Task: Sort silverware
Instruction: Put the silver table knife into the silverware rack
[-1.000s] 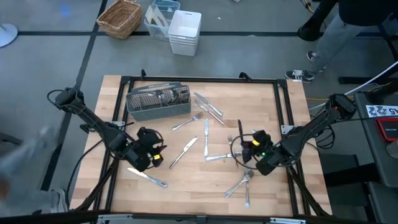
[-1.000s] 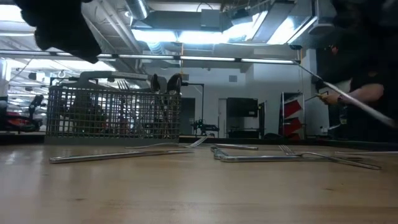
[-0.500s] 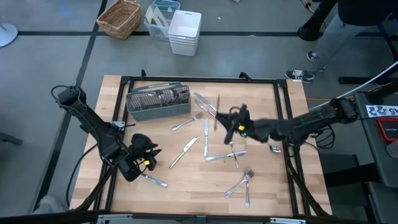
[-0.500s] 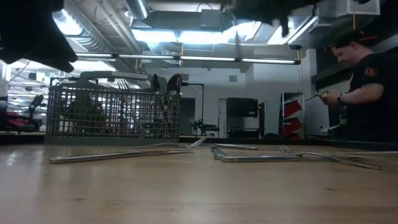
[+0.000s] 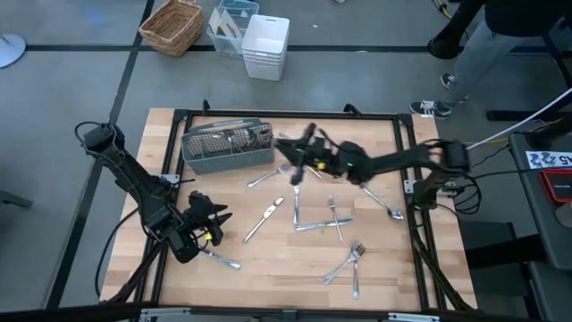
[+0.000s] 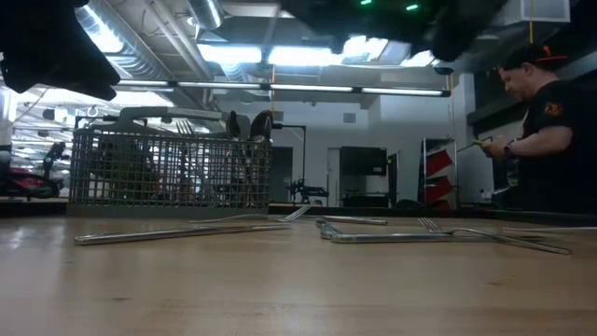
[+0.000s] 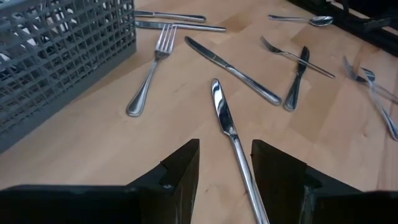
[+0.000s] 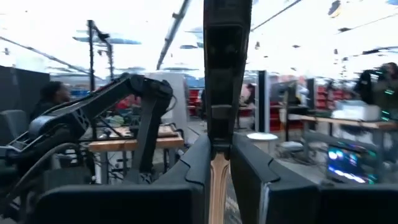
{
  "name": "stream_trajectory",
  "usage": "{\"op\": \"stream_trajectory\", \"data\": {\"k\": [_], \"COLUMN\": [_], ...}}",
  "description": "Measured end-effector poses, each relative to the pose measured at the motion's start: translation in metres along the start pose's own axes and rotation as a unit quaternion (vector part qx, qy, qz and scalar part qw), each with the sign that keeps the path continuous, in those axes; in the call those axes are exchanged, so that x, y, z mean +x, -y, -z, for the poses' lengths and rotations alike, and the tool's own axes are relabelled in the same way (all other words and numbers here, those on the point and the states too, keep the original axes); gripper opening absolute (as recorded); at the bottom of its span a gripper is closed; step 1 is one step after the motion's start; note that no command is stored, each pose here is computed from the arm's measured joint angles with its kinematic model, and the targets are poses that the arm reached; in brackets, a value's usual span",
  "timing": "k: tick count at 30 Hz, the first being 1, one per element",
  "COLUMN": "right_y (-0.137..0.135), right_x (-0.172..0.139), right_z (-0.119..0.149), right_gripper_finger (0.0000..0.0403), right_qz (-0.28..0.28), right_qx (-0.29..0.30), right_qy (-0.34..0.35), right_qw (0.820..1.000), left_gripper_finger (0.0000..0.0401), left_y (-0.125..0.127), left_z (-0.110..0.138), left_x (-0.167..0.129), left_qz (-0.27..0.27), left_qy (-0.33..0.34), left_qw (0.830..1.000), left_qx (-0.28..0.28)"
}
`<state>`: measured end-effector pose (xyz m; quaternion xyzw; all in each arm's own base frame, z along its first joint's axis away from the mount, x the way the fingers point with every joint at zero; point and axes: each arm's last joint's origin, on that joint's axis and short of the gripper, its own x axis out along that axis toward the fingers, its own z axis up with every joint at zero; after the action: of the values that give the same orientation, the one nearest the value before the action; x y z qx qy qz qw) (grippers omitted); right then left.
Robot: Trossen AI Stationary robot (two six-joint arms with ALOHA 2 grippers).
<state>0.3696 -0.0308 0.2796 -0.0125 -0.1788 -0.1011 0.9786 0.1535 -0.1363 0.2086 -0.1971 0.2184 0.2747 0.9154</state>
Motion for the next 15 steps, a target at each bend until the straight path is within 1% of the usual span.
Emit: {"op": "stream_trajectory", "data": {"k": [5,7,10,15], "right_y": [0.005,0.006,0.008,0.005], "right_x": [0.058,0.081,0.112,0.149], "right_z": [0.015,0.023,0.038,0.066], "right_gripper_finger": [0.0049,0.0049,0.0049,0.0049], "right_qz": [-0.048,-0.061,-0.071,-0.074], "right_qx": [-0.006,-0.009,-0.025,-0.081], "right_qy": [0.029,0.027,0.011,-0.025], "right_qw": [0.998,0.998,0.997,0.994], "left_gripper_finger": [0.0138,0.0138,0.0138,0.0138], "left_y": [0.000,0.000,0.001,0.001], "left_z": [0.000,0.001,0.003,0.006], "left_x": [0.000,-0.001,-0.004,-0.009], "left_qz": [0.000,0.002,0.009,0.022], "left_qy": [0.000,0.000,-0.003,-0.006], "left_qw": [1.000,1.000,1.000,1.000], "left_qx": [0.000,0.002,0.007,0.015]}}
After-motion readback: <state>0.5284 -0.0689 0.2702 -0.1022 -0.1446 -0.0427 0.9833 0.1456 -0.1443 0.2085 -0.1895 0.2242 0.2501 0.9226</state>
